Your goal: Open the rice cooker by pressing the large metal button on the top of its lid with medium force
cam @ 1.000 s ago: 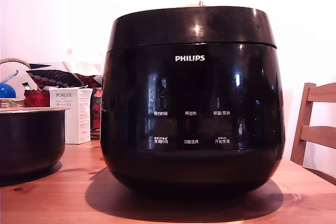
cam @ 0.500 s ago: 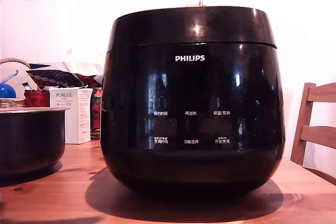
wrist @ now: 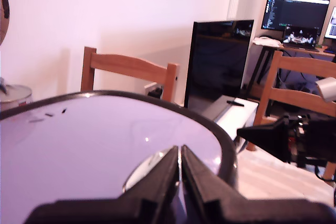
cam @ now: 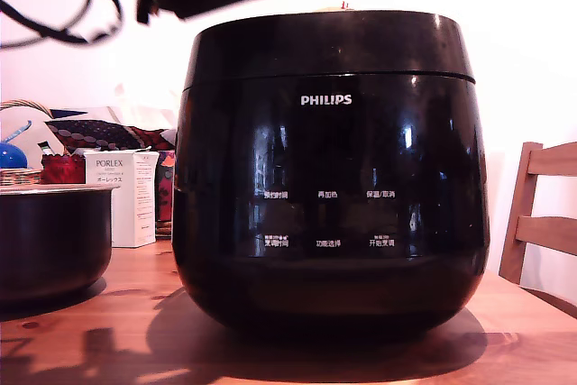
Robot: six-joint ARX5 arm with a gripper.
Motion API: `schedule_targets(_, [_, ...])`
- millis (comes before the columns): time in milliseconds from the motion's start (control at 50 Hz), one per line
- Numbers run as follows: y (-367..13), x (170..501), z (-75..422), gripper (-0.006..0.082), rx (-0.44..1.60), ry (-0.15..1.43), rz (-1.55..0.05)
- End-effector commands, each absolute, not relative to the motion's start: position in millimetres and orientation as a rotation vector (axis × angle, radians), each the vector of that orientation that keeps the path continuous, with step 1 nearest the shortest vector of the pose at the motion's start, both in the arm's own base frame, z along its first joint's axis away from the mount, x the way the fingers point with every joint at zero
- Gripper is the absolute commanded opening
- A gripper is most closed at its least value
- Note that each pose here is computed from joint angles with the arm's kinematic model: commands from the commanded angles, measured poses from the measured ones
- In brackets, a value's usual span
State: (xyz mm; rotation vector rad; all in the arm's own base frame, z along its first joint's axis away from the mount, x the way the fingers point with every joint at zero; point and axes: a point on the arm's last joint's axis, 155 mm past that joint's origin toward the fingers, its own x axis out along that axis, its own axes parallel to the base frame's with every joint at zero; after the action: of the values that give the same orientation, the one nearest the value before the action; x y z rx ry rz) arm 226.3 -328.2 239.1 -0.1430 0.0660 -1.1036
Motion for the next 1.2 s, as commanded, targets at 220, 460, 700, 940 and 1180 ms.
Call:
schedule_targets(220, [-342.9,233.6,236.5,-0.0021,-0.141,0.058,-1.107])
schedule_targets(460, [-352.3,241.2,234.5,-0.0021,-0.099,0.084,-1.077])
schedule_targets(700, [-360.8,239.4,214.1,-0.0021,0.141,0.152,-1.082])
schedule_targets(940, [-355.6,249.2,207.9,-0.0021,0.266,0.254,-1.030])
schedule_targets(1180, [-344.9,246.1,183.6,-0.0021,0.317,0.367,-1.011])
